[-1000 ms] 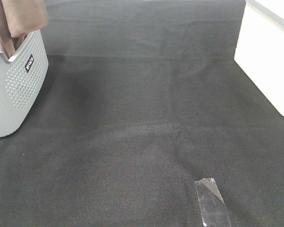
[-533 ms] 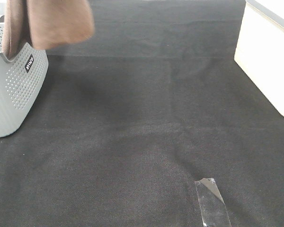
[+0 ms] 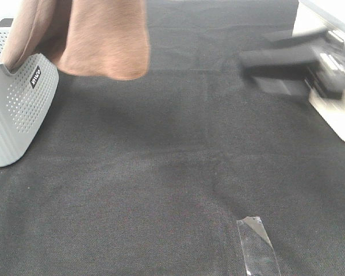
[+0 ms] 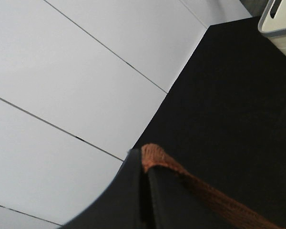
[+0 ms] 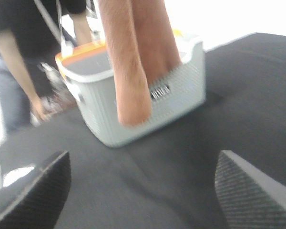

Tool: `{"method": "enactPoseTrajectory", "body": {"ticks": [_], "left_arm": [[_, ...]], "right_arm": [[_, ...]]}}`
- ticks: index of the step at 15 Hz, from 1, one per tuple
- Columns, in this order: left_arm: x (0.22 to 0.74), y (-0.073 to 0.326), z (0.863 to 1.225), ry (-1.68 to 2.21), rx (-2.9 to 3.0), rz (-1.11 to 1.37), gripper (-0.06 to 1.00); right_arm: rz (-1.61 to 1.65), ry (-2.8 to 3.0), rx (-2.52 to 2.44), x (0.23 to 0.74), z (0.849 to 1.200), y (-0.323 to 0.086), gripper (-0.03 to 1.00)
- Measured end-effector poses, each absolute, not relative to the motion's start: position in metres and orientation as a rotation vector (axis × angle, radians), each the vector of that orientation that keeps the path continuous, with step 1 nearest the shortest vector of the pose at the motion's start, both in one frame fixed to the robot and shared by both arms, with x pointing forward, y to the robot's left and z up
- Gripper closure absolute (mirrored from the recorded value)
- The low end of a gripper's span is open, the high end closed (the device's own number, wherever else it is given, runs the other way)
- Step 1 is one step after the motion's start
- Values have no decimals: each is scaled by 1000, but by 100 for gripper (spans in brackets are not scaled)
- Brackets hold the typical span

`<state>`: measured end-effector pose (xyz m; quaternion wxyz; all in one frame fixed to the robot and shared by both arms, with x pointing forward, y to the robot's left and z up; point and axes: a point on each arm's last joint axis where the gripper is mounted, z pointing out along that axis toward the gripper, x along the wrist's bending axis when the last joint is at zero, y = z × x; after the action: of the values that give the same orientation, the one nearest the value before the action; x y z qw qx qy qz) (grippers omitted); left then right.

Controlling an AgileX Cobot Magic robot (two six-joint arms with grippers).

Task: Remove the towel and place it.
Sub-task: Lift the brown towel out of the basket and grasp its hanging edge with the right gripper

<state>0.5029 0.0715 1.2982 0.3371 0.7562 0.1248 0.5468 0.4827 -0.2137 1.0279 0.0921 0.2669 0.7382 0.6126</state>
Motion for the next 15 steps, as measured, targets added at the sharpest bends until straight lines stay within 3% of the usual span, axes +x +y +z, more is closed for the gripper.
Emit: {"method": "enactPoseTrajectory", "body": {"ticks": [4, 9, 15], "left_arm": [[502, 70, 1297, 335, 1973, 1385, 94], [501, 71, 1292, 379, 2021, 1330, 94], [501, 72, 1290, 439, 2016, 1286, 94]], "right_arm": [[1912, 2339, 704, 532, 1012, -159, 15], [1845, 2330, 636, 559, 1027, -119, 5], [1849, 2443, 519, 544, 1017, -85, 4]]}}
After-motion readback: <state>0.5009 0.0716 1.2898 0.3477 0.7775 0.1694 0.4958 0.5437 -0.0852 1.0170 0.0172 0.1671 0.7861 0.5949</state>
